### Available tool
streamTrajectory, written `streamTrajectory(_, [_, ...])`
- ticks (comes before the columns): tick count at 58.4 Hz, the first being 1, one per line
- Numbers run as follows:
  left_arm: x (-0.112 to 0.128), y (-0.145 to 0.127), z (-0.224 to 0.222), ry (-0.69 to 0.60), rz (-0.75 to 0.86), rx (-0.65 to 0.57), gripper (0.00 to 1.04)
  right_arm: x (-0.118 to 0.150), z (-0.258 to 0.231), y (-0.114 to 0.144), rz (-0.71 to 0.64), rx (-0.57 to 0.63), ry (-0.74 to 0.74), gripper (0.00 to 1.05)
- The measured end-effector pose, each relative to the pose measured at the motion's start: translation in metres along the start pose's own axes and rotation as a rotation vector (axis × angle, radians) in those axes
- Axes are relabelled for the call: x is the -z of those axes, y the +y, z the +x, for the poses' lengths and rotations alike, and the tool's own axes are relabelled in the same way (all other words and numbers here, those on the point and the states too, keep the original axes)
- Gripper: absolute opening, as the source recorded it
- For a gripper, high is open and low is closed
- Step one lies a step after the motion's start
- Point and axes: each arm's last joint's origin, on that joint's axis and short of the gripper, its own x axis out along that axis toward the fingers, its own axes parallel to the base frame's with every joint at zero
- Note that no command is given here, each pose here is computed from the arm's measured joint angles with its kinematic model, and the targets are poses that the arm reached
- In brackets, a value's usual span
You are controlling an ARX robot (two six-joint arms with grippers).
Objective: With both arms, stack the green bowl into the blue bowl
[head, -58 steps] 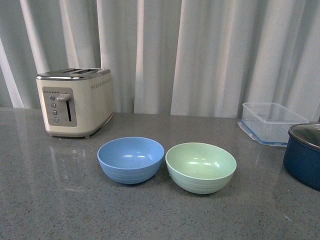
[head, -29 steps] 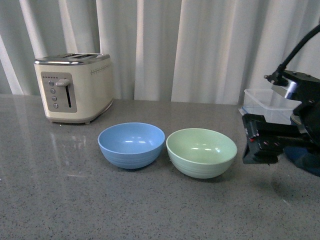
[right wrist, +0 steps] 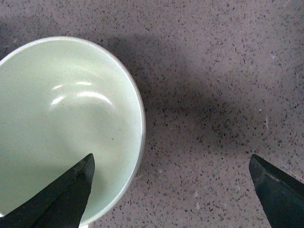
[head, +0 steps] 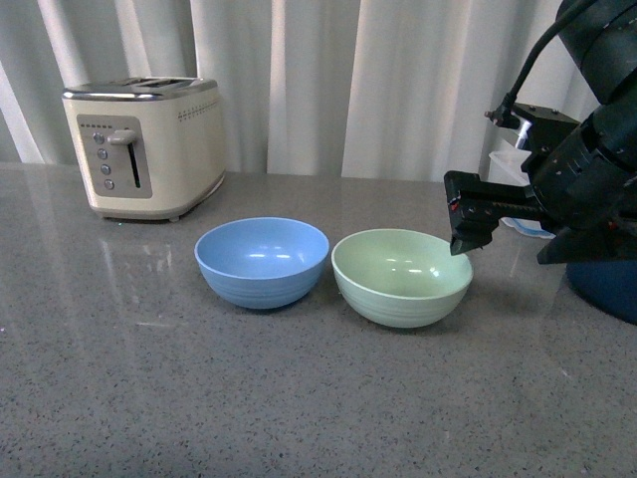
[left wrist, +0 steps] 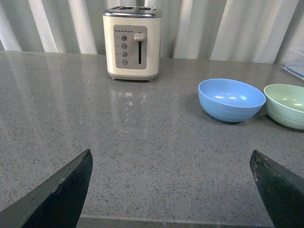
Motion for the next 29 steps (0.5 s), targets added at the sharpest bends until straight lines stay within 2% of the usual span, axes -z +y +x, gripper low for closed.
streamTrajectory(29, [0.0,0.0,0.0,0.0,0.0,0.0,0.98,0.001,0.022,0.011,-0.03,-0.022,0.035,0.95])
